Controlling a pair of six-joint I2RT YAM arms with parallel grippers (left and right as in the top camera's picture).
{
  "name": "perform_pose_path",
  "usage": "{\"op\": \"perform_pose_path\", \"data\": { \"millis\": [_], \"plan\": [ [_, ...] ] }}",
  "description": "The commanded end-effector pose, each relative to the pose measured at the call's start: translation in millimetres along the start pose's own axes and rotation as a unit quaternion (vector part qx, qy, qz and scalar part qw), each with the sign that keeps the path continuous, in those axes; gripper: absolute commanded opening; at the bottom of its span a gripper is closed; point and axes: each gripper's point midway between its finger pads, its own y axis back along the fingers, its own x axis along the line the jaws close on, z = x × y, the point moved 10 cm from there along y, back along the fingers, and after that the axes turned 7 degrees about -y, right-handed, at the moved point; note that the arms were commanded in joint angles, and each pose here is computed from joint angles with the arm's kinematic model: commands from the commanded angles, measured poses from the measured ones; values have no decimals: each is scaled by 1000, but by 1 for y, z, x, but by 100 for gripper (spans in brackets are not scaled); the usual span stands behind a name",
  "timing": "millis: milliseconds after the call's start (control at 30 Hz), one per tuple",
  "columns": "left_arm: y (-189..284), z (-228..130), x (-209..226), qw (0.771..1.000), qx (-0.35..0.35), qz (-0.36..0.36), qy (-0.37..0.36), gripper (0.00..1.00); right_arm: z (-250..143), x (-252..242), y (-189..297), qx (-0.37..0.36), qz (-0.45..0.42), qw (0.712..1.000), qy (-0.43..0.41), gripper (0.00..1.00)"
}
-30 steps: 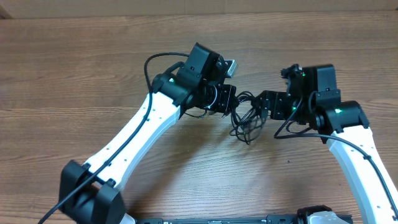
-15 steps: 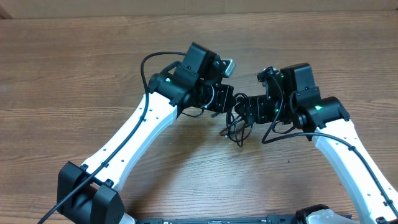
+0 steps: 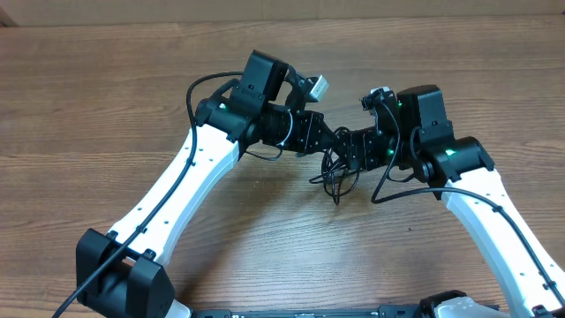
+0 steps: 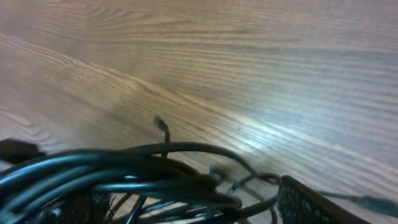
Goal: Untangle cables
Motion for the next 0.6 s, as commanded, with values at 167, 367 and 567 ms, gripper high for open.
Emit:
{"op": "perform_pose_path", "data": {
  "millis": [167, 367, 567],
  "plan": [
    [12, 3, -27, 996, -3, -70, -46, 4, 9, -3, -13, -7, -7, 1000, 6, 15],
    [14, 2, -18, 999, -6, -31, -42, 4, 14, -15, -7, -33, -69, 997, -23, 4],
    [30, -1, 8, 999, -7, 46, -9, 4, 19, -53, 21, -117, -243, 947, -176, 4]
  ]
}}
